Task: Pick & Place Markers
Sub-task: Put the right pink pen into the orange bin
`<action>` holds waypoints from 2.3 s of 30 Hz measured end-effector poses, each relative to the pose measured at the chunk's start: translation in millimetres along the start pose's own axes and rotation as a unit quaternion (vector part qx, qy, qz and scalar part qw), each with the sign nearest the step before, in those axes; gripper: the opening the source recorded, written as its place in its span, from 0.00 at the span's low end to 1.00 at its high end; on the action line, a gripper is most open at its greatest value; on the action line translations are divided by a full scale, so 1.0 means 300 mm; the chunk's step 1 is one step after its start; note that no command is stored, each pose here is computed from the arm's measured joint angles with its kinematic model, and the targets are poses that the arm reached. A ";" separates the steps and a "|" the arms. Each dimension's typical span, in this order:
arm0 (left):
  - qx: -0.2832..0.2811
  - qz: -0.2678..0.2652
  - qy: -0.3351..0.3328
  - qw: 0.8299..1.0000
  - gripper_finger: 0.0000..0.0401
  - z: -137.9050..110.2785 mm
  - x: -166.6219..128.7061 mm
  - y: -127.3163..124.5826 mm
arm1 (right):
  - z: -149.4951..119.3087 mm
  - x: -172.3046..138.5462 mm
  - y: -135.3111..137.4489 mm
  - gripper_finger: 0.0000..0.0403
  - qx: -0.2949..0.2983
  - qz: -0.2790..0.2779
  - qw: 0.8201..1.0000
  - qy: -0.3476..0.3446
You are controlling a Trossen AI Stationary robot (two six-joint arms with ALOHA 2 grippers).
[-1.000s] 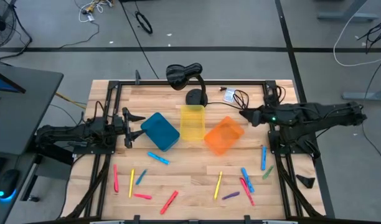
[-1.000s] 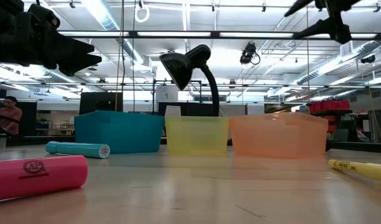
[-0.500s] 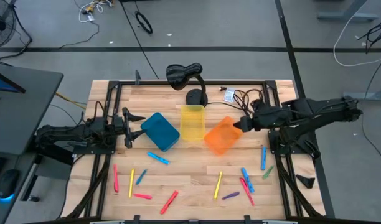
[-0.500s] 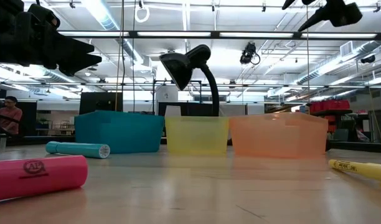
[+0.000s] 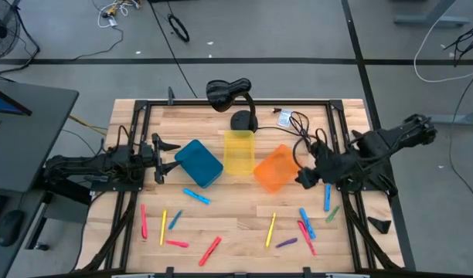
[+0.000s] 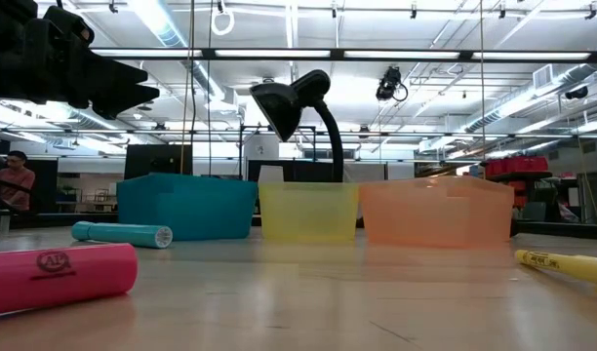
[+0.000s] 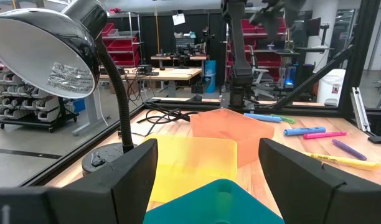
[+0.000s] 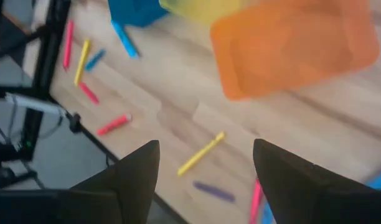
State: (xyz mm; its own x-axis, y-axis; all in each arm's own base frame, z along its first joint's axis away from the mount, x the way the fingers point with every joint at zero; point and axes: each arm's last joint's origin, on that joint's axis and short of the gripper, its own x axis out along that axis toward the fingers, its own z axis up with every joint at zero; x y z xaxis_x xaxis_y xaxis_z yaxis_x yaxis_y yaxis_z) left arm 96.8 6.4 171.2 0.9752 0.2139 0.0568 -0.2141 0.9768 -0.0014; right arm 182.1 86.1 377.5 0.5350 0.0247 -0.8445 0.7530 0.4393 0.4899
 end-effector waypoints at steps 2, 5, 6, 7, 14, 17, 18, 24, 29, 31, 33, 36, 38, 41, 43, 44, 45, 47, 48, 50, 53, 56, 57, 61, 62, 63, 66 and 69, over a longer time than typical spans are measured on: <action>0.000 0.000 0.000 1.000 0.71 0.001 0.000 0.000 | -0.023 -0.004 0.015 0.65 -0.008 -0.002 1.000 0.013; 0.000 0.000 0.000 1.000 0.71 0.000 0.000 0.000 | -0.059 0.000 0.029 0.65 -0.019 -0.017 0.999 0.037; 0.000 0.000 0.000 1.000 0.71 0.000 0.000 0.000 | -0.071 0.002 0.031 0.65 -0.019 -0.024 0.998 0.047; 0.000 0.000 0.000 1.000 0.71 0.000 0.000 0.000 | -0.084 0.004 0.033 0.65 -0.019 -0.030 0.998 0.054; 0.000 0.000 0.000 1.000 0.71 0.000 0.000 0.000 | -0.169 0.022 0.025 0.65 0.001 -0.087 0.992 0.093; 0.000 0.000 0.000 1.000 0.71 0.000 0.000 0.000 | -0.203 0.023 0.019 0.65 0.011 -0.107 0.988 0.108; 0.000 0.000 0.000 1.000 0.71 0.000 0.000 0.000 | -0.213 0.021 0.016 0.65 0.014 -0.114 0.987 0.112; 0.000 0.000 0.000 1.000 0.71 0.000 0.000 0.000 | -0.260 0.004 -0.003 0.65 0.030 -0.135 0.983 0.122; 0.000 0.000 0.000 1.000 0.71 0.000 0.000 0.000 | -0.277 -0.003 -0.007 0.65 0.036 -0.136 0.982 0.126; 0.000 0.000 0.000 1.000 0.71 0.000 0.000 0.000 | -0.278 -0.003 -0.007 0.65 0.040 -0.138 0.981 0.129; 0.000 0.000 0.000 1.000 0.71 0.000 0.000 0.000 | -0.278 -0.003 -0.007 0.65 0.040 -0.139 0.981 0.132; 0.000 0.000 0.000 1.000 0.71 0.000 0.000 0.000 | -0.278 -0.003 -0.007 0.65 0.043 -0.139 0.981 0.132; 0.000 0.000 0.000 1.000 0.71 0.000 0.000 0.000 | -0.278 -0.003 -0.007 0.65 0.044 -0.139 0.980 0.132; 0.000 0.000 0.000 1.000 0.71 0.000 0.000 0.000 | -0.278 -0.003 -0.007 0.65 0.044 -0.139 0.980 0.132; 0.000 0.000 0.000 1.000 0.71 0.001 0.000 0.000 | -0.278 -0.003 -0.007 0.65 0.044 -0.140 0.980 0.132; 0.000 0.000 0.000 1.000 0.71 0.001 0.000 0.000 | -0.278 -0.003 -0.007 0.65 0.044 -0.140 0.980 0.132; 0.000 0.000 0.000 1.000 0.71 0.000 0.000 0.000 | -0.278 -0.003 -0.007 0.65 0.044 -0.140 0.980 0.132; 0.000 0.000 0.000 1.000 0.71 0.000 0.000 0.000 | -0.278 -0.003 -0.007 0.65 0.044 -0.140 0.980 0.132; 0.000 0.000 0.000 1.000 0.71 0.000 0.000 0.000 | -0.278 -0.003 -0.007 0.65 0.044 -0.140 0.980 0.132; 0.000 0.000 0.000 1.000 0.71 0.000 0.000 0.000 | -0.280 0.000 -0.006 0.65 0.044 -0.141 0.980 0.131; 0.000 0.000 0.000 1.000 0.71 0.000 0.000 0.000 | -0.289 0.019 0.002 0.65 0.042 -0.151 0.979 0.129; 0.000 0.000 0.000 1.000 0.71 0.000 0.000 0.000 | -0.308 0.050 0.016 0.65 0.040 -0.164 0.977 0.130; 0.000 0.000 0.000 1.000 0.71 0.001 0.000 0.000 | -0.314 0.061 0.022 0.65 0.040 -0.167 0.976 0.131; 0.000 0.000 0.000 1.000 0.71 0.000 0.000 0.000 | -0.341 0.106 0.041 0.65 0.034 -0.184 0.973 0.134; 0.000 0.000 0.000 1.000 0.71 0.000 0.000 0.000 | -0.348 0.120 0.046 0.65 0.033 -0.188 0.973 0.133; 0.000 0.000 0.000 1.000 0.71 0.000 0.000 0.000 | -0.354 0.132 0.050 0.65 0.032 -0.192 0.972 0.131; 0.000 0.000 0.000 1.000 0.71 0.000 0.000 0.000 | -0.369 0.159 0.061 0.65 0.025 -0.195 0.972 0.131; 0.000 0.000 0.000 1.000 0.71 0.001 0.000 0.000 | -0.387 0.190 0.073 0.65 0.021 -0.199 0.970 0.136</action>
State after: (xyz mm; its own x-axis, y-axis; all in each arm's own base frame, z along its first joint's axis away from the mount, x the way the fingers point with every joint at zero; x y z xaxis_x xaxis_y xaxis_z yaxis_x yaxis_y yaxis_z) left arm 96.7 6.4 171.4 0.9752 0.2137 0.0574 -0.2140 0.9768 -0.0015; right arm 184.6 201.3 315.1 0.0814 0.0994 -0.9917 0.8970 0.4265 0.1164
